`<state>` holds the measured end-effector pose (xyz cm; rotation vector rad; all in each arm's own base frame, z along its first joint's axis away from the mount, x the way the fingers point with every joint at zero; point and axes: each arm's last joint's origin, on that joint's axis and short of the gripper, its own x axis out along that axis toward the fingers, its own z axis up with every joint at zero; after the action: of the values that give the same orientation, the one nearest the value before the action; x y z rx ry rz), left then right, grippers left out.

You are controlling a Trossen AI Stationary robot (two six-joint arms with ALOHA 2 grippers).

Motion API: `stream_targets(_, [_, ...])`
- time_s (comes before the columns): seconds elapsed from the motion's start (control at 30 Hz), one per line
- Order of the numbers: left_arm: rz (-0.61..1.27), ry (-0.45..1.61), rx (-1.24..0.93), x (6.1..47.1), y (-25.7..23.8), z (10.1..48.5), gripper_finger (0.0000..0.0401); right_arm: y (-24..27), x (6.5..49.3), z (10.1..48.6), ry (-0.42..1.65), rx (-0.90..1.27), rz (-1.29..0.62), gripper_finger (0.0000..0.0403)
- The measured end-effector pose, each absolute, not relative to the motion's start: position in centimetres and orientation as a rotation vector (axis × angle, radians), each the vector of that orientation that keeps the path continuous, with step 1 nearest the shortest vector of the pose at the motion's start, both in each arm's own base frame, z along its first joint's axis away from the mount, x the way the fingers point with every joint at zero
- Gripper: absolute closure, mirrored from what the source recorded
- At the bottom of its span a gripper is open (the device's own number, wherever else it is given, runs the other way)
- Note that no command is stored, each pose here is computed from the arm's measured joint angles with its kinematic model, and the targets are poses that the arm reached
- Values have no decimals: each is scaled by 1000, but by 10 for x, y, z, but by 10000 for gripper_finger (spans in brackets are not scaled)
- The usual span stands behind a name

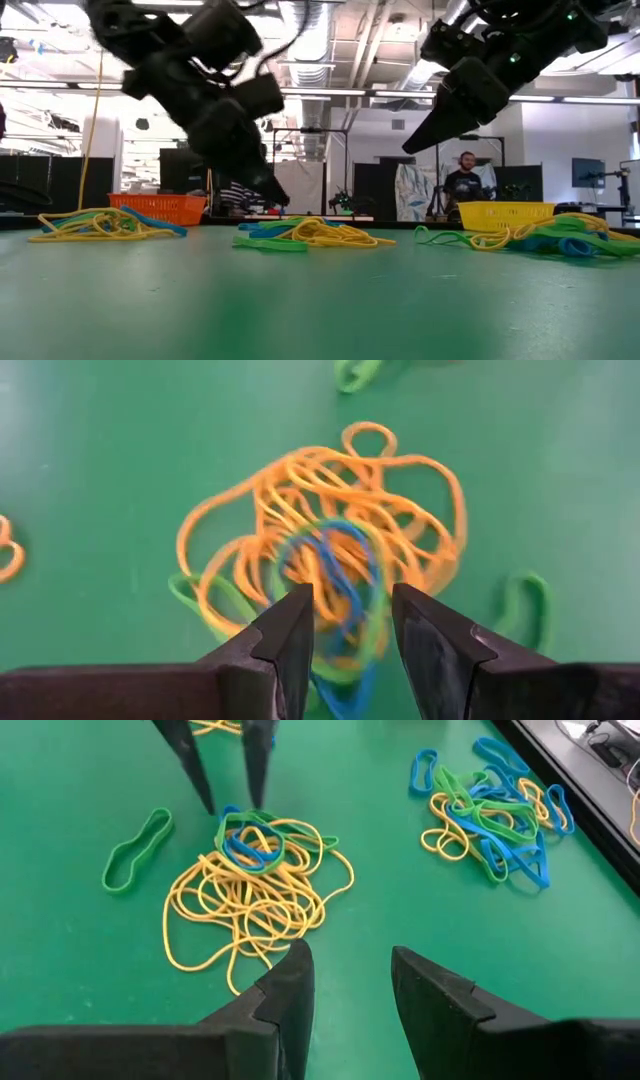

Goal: Sort rubber bands into baskets
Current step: Put the green rubber band into the orange bin

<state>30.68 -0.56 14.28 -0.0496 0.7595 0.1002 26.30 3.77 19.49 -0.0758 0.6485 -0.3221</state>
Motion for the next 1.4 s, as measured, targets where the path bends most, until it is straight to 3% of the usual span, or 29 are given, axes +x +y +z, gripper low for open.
stream_targets(0.63, [176, 896, -61, 308, 9, 123, 277, 46, 261, 194, 655, -97, -290, 239])
stream_targets(0.87, [160, 890, -82, 316, 11, 107, 346, 46, 261, 194, 655, -95, -291, 239])
stream_targets(1.0, [156, 890, -71, 316, 11, 115, 393, 46, 261, 194, 654, -89, -293, 239])
stream_targets(1.4, [265, 940, 68, 297, 17, 173, 399, 46, 261, 194, 657, -94, -291, 239])
